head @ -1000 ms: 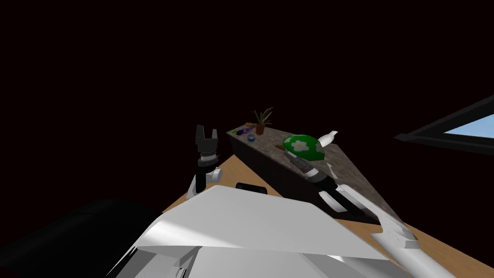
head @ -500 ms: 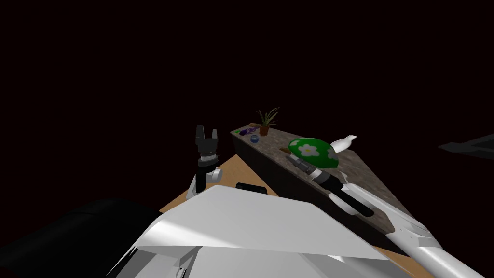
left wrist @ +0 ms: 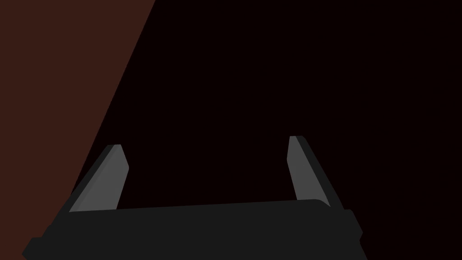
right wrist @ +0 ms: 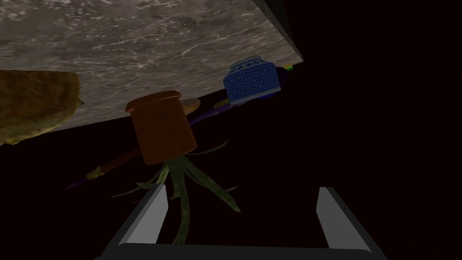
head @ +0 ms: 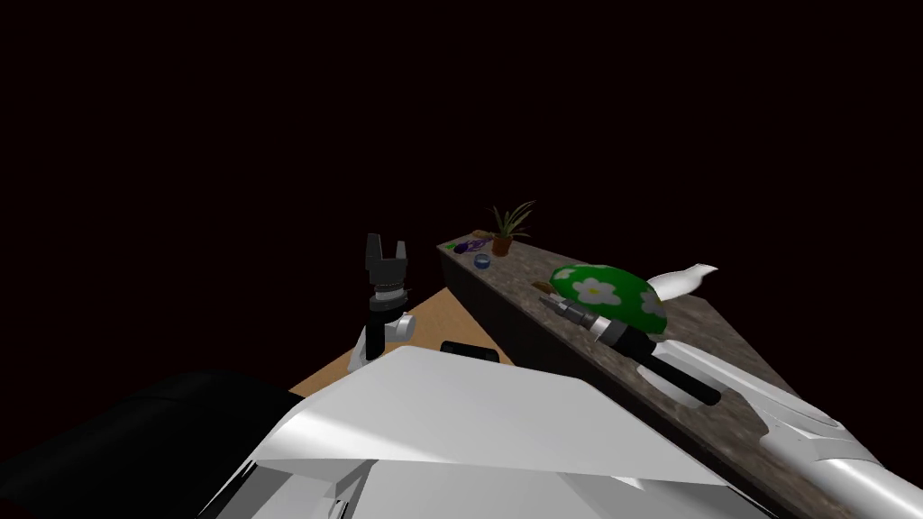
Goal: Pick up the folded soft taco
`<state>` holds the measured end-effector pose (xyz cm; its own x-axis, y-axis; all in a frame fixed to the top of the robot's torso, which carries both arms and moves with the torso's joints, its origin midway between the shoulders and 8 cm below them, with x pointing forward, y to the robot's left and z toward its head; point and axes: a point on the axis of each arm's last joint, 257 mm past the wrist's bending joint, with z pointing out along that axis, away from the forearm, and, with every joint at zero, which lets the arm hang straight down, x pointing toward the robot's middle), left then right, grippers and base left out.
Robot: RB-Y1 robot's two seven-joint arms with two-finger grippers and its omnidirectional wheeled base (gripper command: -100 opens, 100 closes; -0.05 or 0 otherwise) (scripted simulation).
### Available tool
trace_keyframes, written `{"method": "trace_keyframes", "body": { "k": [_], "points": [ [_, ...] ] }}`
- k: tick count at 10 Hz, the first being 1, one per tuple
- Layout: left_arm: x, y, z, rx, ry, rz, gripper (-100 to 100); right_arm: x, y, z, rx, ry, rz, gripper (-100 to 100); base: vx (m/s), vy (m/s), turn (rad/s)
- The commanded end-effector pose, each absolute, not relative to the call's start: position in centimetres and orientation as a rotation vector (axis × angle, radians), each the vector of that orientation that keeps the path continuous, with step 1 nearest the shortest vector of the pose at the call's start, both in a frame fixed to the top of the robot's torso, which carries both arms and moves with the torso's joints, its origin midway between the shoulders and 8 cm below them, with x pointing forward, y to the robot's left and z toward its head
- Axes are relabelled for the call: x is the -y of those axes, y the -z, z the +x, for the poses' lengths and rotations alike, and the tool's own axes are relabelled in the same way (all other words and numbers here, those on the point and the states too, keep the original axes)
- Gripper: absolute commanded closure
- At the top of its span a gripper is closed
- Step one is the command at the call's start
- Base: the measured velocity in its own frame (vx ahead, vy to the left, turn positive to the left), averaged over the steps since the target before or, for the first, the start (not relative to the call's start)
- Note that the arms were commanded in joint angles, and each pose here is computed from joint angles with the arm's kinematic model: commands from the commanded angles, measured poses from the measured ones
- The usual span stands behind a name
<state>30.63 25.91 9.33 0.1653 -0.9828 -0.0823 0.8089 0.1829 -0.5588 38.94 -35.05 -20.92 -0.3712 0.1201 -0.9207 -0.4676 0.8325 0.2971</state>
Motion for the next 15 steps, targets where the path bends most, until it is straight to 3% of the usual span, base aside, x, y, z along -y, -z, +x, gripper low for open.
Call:
{"method": "trace_keyframes", "body": {
  "k": [1, 15],
  "points": [
    [-25.9, -9.3, 30.6, -0.482, 1.334, -0.435, 0, 36.4, 21.4, 38.8, -1.894, -0.593, -0.300, -100, 0.035, -0.008, 0.110],
    [-25.9, -9.3, 30.6, -0.482, 1.334, -0.435, 0, 51.6, 25.4, 34.7, -2.278, -0.175, -0.588, -100, 0.038, -0.013, 0.135]
  ]
}}
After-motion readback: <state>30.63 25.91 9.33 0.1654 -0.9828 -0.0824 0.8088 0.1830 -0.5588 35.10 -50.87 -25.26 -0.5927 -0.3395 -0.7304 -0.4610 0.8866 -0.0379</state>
